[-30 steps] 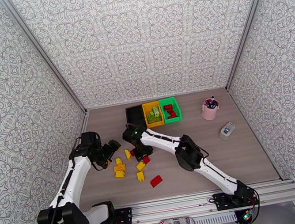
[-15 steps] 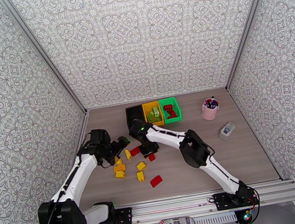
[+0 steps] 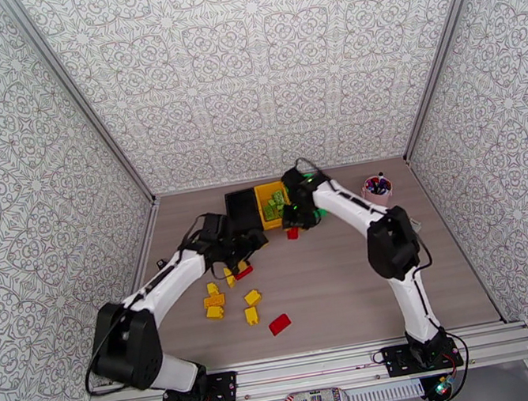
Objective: Sort the legos into containers by color
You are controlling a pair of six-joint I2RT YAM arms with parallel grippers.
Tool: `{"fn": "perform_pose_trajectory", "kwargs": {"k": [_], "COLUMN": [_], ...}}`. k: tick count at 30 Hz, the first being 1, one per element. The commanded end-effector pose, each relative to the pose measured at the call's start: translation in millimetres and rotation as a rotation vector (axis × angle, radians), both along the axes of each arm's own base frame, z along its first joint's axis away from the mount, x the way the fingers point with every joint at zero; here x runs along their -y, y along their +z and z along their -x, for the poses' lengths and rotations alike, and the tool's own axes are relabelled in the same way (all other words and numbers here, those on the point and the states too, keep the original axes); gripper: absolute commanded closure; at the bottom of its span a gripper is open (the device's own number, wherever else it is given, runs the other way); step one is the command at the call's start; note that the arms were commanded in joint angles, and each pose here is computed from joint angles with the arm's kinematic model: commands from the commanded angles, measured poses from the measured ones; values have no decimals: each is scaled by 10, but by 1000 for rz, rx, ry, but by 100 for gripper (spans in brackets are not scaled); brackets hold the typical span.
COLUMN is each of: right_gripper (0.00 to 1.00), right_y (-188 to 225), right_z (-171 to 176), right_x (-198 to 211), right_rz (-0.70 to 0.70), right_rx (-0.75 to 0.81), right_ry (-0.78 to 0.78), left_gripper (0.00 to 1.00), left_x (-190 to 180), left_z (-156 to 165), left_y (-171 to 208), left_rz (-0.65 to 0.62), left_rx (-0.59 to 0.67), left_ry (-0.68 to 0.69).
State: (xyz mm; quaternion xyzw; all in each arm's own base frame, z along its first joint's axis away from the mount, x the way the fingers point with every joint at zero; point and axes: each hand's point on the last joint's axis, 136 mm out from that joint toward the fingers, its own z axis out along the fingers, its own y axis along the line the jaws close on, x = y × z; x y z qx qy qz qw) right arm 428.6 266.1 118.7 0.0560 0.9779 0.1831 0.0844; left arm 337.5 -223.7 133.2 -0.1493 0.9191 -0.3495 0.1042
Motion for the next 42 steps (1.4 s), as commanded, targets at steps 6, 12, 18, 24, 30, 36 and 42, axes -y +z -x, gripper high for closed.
{"fn": "perform_pose_trajectory", "kwargs": {"k": [6, 12, 18, 24, 30, 36, 42], "right_gripper": [72, 57, 46, 46, 45, 44, 44], "right_y": [346, 394, 361, 351, 525, 574, 499], "right_z": [-678, -1118, -1288, -1229, -1099, -762, -190], "right_x": [478, 635, 611, 613, 630, 692, 769], "right_rz": [-78, -134, -212, -211, -198, -136, -69], "right_rx": [69, 100, 104, 99, 121, 104, 78], "right_ry": [-155, -234, -240, -225, -196, -156, -93], "left_gripper": [3, 3, 4, 4, 8, 12, 13], "left_x": [356, 397, 332, 289, 254, 206, 260], "left_z": [-278, -199, -72, 24, 243, 626, 995], "left_y": [336, 395, 350, 311, 217, 18, -189], "left_rz": [-3, -77, -115, -158, -275, -446, -529], "left_rx": [93, 107, 95, 94, 104, 112, 100], "left_ry": [-105, -173, -183, -209, -337, -512, -630]}}
